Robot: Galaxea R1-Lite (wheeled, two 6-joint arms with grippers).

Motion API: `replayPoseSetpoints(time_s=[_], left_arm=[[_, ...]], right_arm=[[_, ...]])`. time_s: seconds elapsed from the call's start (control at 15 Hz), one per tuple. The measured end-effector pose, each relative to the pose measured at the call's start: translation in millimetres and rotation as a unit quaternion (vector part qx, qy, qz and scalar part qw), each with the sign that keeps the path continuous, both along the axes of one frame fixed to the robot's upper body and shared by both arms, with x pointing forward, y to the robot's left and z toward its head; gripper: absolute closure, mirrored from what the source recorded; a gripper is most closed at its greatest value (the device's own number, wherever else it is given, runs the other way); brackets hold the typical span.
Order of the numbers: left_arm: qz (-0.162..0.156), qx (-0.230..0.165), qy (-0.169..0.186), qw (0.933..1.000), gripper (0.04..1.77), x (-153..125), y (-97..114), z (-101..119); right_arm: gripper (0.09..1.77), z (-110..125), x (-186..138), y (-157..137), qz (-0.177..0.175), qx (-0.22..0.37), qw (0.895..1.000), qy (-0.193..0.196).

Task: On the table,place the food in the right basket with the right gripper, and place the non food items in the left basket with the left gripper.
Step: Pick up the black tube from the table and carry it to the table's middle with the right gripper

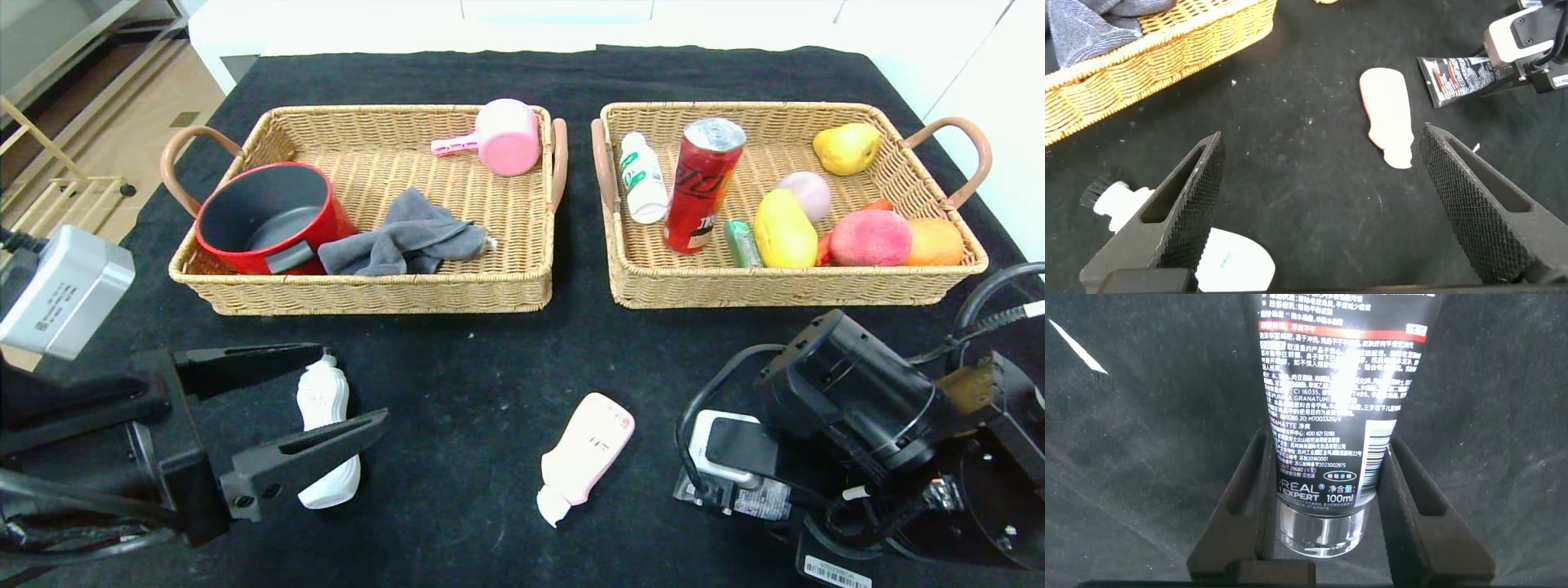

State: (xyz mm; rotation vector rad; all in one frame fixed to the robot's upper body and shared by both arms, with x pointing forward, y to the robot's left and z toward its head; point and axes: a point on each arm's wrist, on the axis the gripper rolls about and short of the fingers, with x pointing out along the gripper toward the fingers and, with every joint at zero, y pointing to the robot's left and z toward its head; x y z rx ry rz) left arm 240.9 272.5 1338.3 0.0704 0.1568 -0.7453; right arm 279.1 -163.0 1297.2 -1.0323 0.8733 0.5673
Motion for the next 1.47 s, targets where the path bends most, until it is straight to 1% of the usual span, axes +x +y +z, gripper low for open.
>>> replayPoseSetpoints(time_s=[0.47, 0.6, 0.87, 1.0, 1.07, 1.2, 1.33, 1.47], left_arm=[[-0.001, 0.001, 0.002, 1.0000, 0.09, 0.3, -0.5, -1.2], [-0.001, 0.001, 0.002, 1.0000, 0.09, 0.4, -0.6, -1.3], [-0.001, 0.000, 0.001, 1.0000, 0.09, 0.4, -0.6, -0.7], [0.000, -0.002, -0.001, 1.0000, 0.09, 0.6, -0.5, 0.7], [0.001, -0.003, -0.002, 1.0000, 0.09, 0.6, -0.4, 1.5], [0.006, -0.002, -0.003, 1.0000, 0.09, 0.9, -0.1, 2.2], [0.008, -0.003, -0.005, 1.0000, 0.09, 0.7, 0.2, 2.8], [0.010, -0.004, -0.008, 0.9999, 0.09, 0.4, 0.9, 4.2]], right_arm=[[1.07, 0.4, -1.5, 0.7, 0.002, 0.001, 1.000, -0.001], [1.09, 5.4, -4.4, 0.1, 0.005, 0.007, 1.000, -0.008], [1.10, 29.3, -11.4, -1.0, -0.005, 0.059, 0.997, -0.043], [1.10, 39.3, -16.1, 1.9, -0.031, 0.102, 0.993, -0.053], [1.10, 44.0, -18.6, 5.3, -0.051, 0.133, 0.988, -0.054], [1.10, 54.1, -21.0, 16.0, -0.092, 0.197, 0.975, -0.053], [1.10, 65.7, -19.1, 28.8, -0.122, 0.257, 0.958, -0.046], [1.10, 78.8, -15.3, 41.9, -0.147, 0.321, 0.935, -0.029]])
